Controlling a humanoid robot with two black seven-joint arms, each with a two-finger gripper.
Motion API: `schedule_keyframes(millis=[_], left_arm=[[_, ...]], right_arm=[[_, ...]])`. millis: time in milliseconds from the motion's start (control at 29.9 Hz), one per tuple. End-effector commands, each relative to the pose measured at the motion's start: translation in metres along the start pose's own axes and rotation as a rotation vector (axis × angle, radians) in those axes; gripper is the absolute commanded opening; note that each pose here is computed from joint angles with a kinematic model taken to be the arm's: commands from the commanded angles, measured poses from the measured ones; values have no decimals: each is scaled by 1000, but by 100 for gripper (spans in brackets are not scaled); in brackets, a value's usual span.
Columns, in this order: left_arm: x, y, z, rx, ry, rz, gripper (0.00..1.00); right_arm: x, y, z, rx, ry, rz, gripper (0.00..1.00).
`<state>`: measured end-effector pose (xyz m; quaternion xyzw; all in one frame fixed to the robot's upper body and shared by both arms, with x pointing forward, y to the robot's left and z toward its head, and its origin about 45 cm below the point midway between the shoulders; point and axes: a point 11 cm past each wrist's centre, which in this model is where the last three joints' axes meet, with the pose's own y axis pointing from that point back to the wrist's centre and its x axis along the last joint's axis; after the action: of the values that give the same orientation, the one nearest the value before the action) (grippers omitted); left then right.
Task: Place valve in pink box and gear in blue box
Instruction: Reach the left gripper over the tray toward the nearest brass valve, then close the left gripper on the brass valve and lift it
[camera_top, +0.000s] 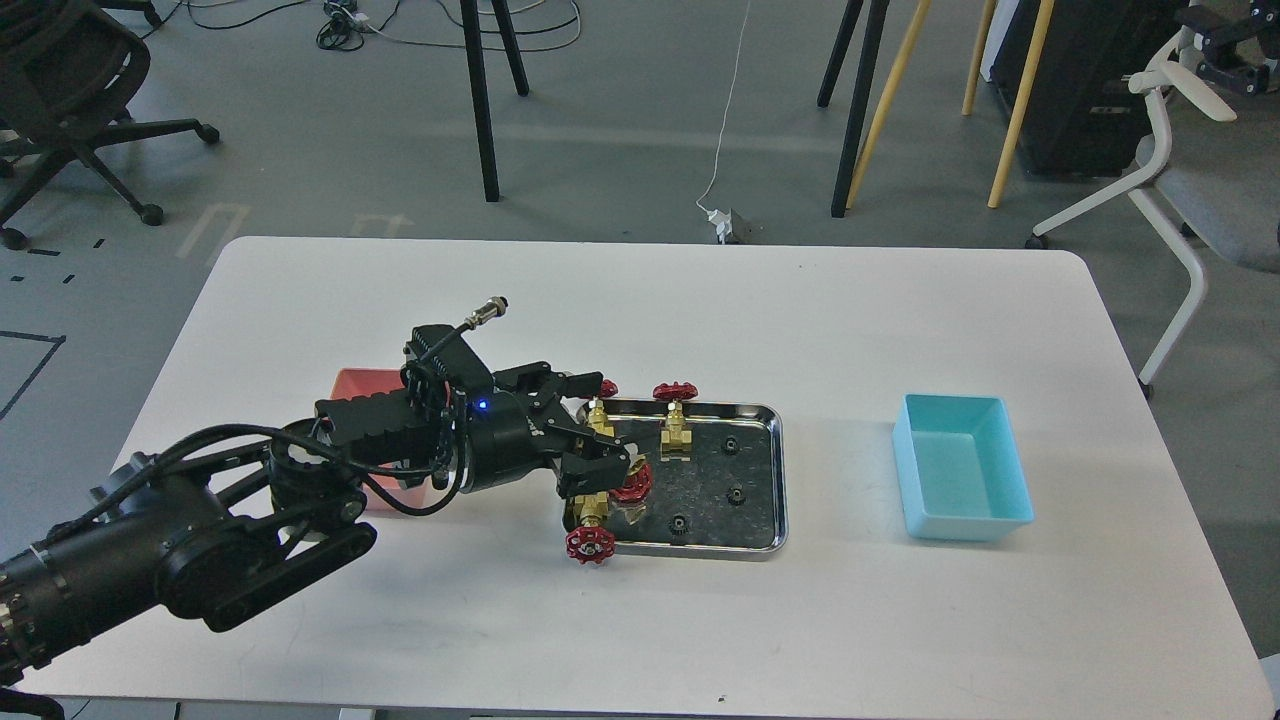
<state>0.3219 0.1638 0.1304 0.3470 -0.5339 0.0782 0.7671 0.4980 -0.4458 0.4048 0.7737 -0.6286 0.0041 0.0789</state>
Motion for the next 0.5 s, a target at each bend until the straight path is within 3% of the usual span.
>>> schedule_keyframes(millis=[0,468], left_arm=[[-21,-10,3,24,-3,-16,99],[-39,-32,-7,94,31,6,98]], right_arm=[[-2,-1,0,-1,2,-4,99],[-5,-3,6,-22,18,-10,99]])
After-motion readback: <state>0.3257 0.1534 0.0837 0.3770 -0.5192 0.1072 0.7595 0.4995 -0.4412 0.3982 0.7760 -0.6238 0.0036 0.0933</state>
